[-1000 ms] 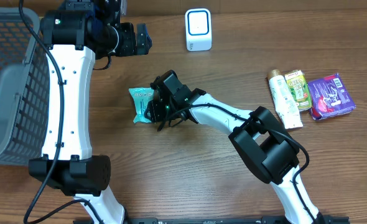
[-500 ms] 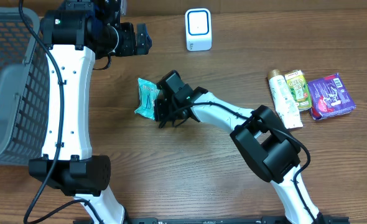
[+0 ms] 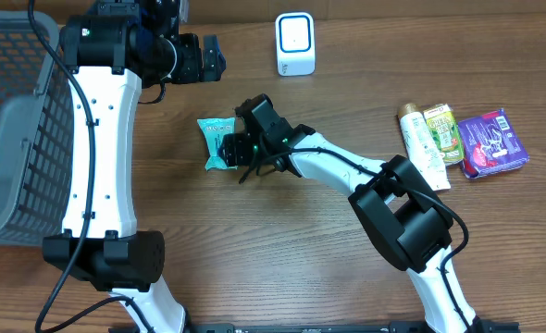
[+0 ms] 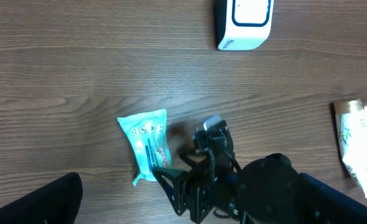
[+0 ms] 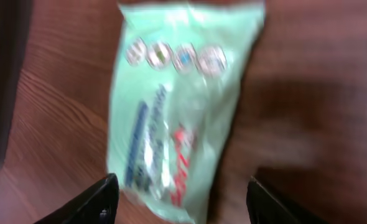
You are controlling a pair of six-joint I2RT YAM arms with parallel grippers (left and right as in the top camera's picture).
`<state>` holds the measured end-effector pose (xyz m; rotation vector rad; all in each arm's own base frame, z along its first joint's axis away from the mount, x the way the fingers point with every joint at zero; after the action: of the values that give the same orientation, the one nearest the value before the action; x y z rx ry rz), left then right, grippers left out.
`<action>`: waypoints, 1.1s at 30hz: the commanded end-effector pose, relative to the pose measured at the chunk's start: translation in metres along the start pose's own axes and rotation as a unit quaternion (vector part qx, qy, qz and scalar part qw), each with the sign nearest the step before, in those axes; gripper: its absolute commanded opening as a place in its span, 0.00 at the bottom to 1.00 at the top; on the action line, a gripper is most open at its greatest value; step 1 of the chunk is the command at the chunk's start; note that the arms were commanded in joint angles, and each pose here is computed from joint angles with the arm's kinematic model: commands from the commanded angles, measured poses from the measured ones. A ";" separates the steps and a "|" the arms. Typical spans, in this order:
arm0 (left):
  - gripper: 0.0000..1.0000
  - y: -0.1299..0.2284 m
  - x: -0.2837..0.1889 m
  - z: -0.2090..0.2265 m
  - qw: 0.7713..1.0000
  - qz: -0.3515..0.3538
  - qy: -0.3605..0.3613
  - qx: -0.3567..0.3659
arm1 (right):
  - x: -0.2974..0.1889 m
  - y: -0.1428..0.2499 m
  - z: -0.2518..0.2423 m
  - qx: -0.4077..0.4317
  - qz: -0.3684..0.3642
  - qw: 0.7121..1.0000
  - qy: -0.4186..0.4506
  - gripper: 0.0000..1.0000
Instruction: Scan the item barcode
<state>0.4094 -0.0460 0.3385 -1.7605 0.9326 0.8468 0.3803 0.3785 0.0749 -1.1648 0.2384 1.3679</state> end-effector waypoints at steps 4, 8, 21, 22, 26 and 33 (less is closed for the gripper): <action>1.00 -0.001 -0.004 -0.004 1.000 -0.005 0.006 0.012 | 0.009 -0.009 0.001 -0.037 -0.036 0.999 0.008 0.59; 1.00 -0.001 -0.004 -0.004 1.000 -0.005 0.006 0.012 | 0.028 0.008 -0.003 -0.037 -0.017 0.999 0.011 0.56; 1.00 -0.001 -0.004 -0.004 1.000 -0.005 0.006 0.011 | 0.031 0.042 -0.028 -0.008 0.044 0.991 0.128 0.16; 1.00 -0.001 -0.004 -0.004 1.000 -0.005 0.006 0.012 | 0.029 0.043 -0.029 -0.005 0.050 0.991 0.127 0.11; 0.99 -0.001 -0.004 -0.004 1.000 -0.005 0.006 0.011 | 0.012 0.036 -0.027 0.000 0.071 0.991 0.111 0.04; 1.00 -0.001 -0.004 -0.004 1.000 -0.005 0.006 0.011 | -0.081 0.012 -0.042 -0.065 0.105 0.975 0.187 0.04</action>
<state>0.4093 -0.0460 0.3385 -1.7604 0.9328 0.8472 0.3572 0.3276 0.0748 -1.3593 0.5696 1.4354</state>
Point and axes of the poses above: each gripper's point midway between its finger pads, its own x axis out along the fingers, its own z axis along the line the jaws close on, y = z × x, the point moved 6 cm from there along -x, back along the fingers, and after that the axes turned 11 degrees about -x, right-handed, at the moved point
